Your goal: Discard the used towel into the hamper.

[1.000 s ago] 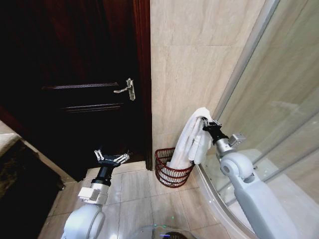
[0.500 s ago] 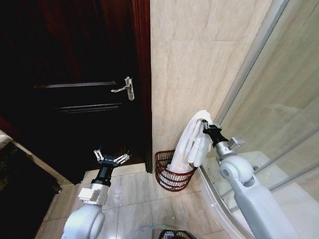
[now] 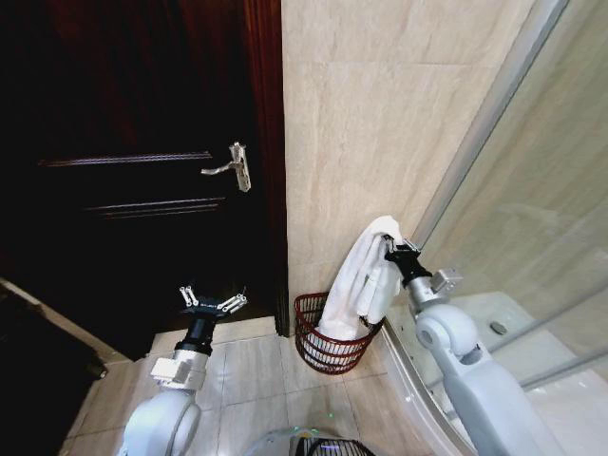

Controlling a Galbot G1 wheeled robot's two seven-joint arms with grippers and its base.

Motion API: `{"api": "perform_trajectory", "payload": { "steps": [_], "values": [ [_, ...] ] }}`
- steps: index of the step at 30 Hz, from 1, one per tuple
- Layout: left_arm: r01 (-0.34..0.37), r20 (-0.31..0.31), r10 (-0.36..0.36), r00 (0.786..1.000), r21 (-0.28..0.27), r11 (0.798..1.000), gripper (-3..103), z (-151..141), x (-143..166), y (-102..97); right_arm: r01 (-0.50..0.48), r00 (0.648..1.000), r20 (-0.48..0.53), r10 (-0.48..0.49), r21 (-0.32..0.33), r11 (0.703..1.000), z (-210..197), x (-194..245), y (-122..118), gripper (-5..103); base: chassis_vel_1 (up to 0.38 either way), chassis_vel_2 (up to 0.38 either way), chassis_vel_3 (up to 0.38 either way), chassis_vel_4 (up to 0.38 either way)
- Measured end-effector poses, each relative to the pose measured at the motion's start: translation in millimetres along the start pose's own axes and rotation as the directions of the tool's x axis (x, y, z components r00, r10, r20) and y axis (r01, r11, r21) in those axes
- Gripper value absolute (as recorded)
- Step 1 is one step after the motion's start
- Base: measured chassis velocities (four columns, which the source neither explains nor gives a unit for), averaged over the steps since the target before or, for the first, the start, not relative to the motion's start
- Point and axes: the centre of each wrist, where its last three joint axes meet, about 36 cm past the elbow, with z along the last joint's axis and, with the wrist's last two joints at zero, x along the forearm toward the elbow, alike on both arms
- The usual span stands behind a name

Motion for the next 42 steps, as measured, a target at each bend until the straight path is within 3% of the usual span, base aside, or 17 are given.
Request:
{"api": "perform_trajectory", "payload": {
  "steps": [17,42],
  "values": [
    [0.024,0.001,-0.024,1.0,0.023,0.999,100,3,-2,-1.2,-0.029,0.999,-0.032,0.028,-0.015,0.999,35,-14,1,7,-0.01,0.016,0.011,-0.01],
    [0.027,-0.01,-0.027,1.0,0.009,1.0,100,3,1,0.5,-0.063,0.996,-0.06,0.061,-0.026,0.998,78,-22,-3,7,0.0,0.0,0.0,0.0]
  ]
}}
